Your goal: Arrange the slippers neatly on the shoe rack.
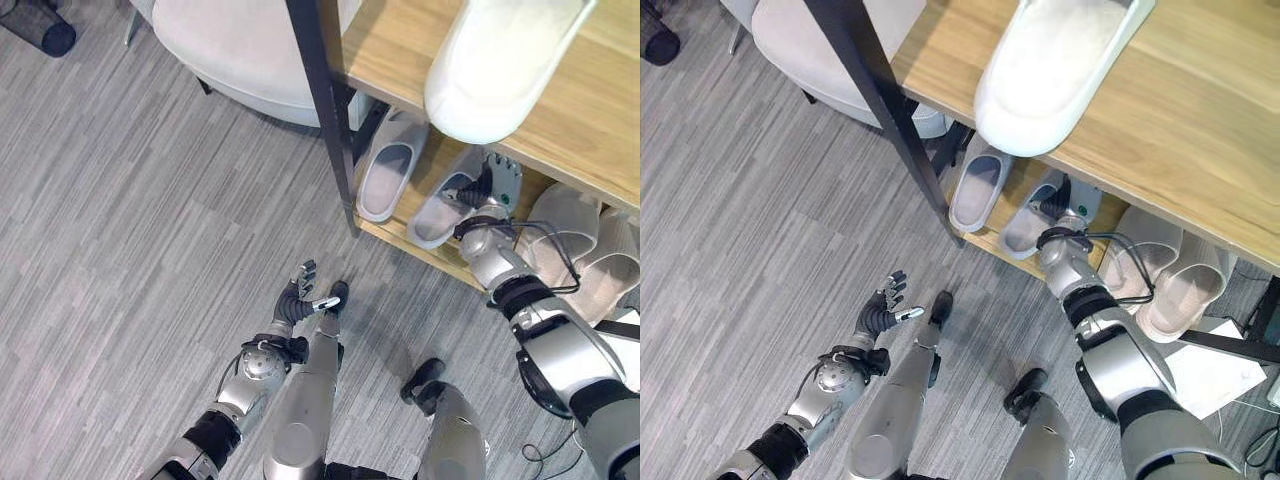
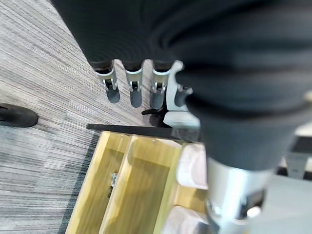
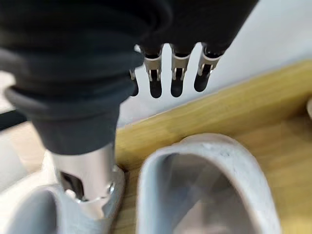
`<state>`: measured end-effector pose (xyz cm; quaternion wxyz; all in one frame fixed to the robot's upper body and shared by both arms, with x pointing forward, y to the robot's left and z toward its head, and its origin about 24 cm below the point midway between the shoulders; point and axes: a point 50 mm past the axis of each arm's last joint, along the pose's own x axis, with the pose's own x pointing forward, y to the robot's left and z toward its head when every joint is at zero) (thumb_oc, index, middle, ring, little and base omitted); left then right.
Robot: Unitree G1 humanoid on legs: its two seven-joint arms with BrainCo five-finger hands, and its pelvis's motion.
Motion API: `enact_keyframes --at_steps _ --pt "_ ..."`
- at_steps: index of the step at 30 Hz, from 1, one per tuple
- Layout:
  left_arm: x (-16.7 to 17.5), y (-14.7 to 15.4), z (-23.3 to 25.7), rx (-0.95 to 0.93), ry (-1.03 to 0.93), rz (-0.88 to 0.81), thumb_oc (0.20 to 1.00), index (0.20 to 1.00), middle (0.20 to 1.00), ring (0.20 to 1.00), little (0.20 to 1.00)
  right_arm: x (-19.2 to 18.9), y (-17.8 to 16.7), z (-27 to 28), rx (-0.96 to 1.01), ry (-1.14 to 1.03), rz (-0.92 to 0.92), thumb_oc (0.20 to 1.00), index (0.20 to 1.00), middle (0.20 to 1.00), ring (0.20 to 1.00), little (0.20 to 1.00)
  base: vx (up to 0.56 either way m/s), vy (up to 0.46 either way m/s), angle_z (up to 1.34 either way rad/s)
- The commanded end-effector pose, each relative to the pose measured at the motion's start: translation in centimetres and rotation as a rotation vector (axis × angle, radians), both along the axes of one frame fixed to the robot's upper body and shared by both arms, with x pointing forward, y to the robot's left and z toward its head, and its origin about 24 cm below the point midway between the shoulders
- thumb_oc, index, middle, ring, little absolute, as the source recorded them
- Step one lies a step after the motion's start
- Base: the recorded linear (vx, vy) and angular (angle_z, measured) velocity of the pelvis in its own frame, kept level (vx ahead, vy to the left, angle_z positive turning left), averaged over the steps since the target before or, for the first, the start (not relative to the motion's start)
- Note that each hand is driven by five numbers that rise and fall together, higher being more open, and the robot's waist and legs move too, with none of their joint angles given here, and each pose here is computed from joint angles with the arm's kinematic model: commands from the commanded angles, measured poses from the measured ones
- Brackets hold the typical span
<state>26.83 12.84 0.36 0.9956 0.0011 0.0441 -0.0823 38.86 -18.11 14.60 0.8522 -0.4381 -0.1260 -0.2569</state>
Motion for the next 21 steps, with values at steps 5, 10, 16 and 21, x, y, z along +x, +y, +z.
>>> enact_keyframes --at_steps 5,10,16,21 --pt "0.3 -0.7 0.7 -0.046 -0.030 0.025 1.000 1.000 1.000 1.000 1.000 -3.2 1.7 -2.5 0.461 -0.140 0.090 1.000 1.000 1.000 1.000 1.000 -0.01 0.007 -0.14" --pt "-0.1 -0.4 0.2 -0.045 -0.007 0.034 1.000 1.000 1.000 1.000 1.000 -3.7 1.3 -4.7 0.570 -0.080 0.055 1.000 1.000 1.000 1.000 1.000 -0.01 0.003 -0.06" --pt "-0.5 -0.4 -0.3 -0.037 0.015 0.021 1.000 1.000 1.000 1.000 1.000 -3.1 1.0 -5.7 0.706 -0.036 0.022 1.000 1.000 1.000 1.000 1.000 0.00 0.000 0.00" --pt "-0.4 -0.3 -0.3 -0.024 0.014 0.008 1.000 1.000 1.000 1.000 1.000 -1.8 0.5 -4.6 0.788 -0.040 0.026 1.000 1.000 1.000 1.000 1.000 0.02 0.001 0.02"
